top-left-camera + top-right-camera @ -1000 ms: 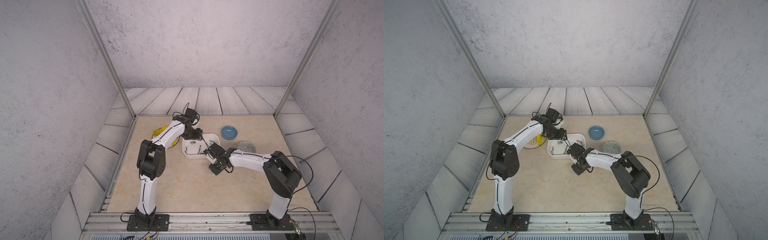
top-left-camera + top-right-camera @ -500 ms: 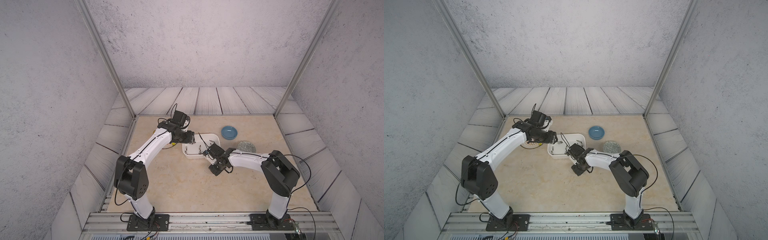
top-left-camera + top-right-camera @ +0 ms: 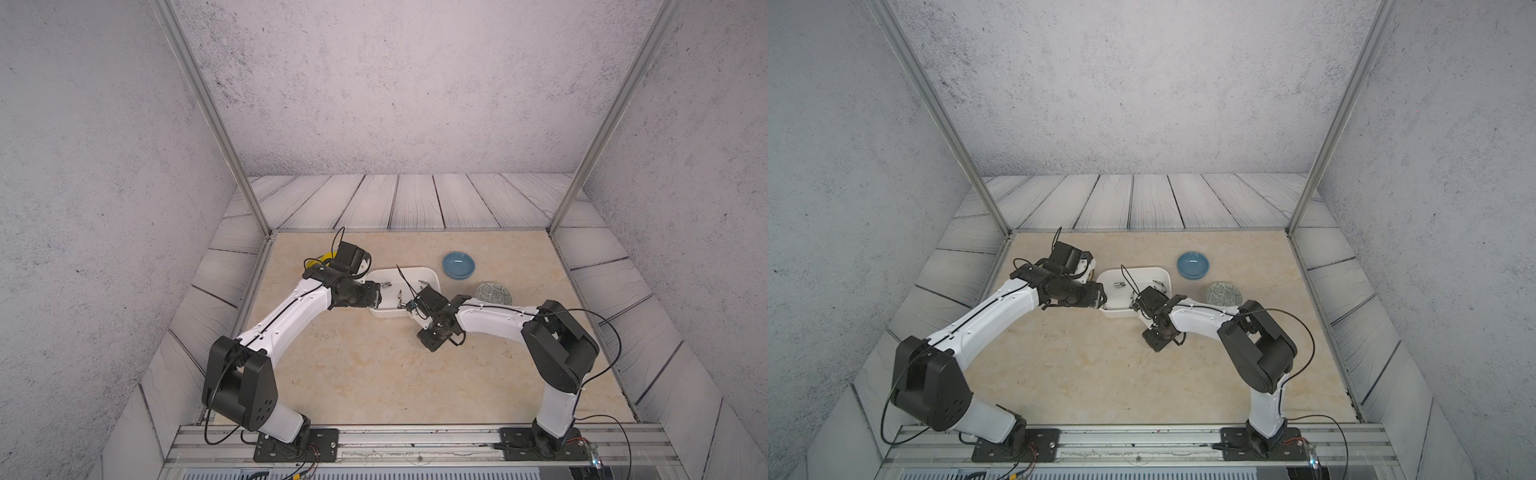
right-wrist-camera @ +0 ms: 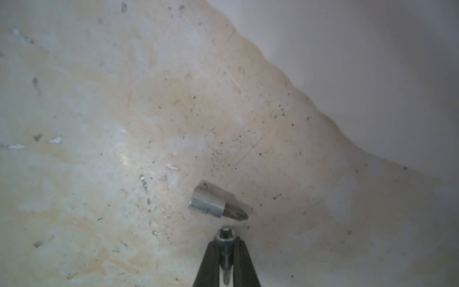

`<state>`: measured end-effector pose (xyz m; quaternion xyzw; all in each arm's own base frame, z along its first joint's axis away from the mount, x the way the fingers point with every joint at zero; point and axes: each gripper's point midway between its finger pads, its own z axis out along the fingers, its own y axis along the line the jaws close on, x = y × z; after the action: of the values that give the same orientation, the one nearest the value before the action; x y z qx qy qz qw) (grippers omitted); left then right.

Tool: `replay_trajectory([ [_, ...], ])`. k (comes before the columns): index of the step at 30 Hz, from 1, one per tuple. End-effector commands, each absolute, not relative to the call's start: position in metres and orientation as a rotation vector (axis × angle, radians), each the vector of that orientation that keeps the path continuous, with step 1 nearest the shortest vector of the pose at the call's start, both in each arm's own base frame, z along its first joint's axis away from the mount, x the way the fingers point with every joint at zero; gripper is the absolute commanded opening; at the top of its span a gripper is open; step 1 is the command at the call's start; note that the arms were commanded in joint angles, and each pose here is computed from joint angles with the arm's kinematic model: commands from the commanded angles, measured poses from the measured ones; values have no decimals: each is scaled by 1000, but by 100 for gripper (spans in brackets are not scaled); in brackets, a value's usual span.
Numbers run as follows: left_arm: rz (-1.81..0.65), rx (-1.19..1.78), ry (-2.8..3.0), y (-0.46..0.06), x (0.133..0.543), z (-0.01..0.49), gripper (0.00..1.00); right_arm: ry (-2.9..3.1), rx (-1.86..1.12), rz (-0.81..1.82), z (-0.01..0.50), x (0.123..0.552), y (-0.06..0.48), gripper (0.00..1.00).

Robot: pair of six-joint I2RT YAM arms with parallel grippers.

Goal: Put the bit on the desktop into the storage box
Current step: Pick up the screwdriver bit from the center of the board.

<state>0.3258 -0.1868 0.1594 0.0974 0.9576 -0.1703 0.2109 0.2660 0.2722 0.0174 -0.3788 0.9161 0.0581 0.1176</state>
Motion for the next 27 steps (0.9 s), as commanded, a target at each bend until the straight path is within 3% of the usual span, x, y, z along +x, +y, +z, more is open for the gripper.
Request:
replay_trajectory([
  [1, -518, 247, 2651, -188, 317, 157, 68, 2773, -1107, 157, 9, 250, 262, 0],
  [8, -538, 241, 2668, -187, 295, 136, 67, 2760, -1025, 230, 37, 252, 270, 0],
  [14, -437, 292, 2624, -187, 277, 123, 66, 2717, -943, 126, 89, 272, 261, 0],
  [21, -341, 307, 2572, -184, 261, 116, 66, 2650, -877, 126, 136, 312, 268, 0],
  [27, -347, 297, 2560, -186, 244, 103, 66, 2634, -903, 181, 139, 352, 295, 0],
])
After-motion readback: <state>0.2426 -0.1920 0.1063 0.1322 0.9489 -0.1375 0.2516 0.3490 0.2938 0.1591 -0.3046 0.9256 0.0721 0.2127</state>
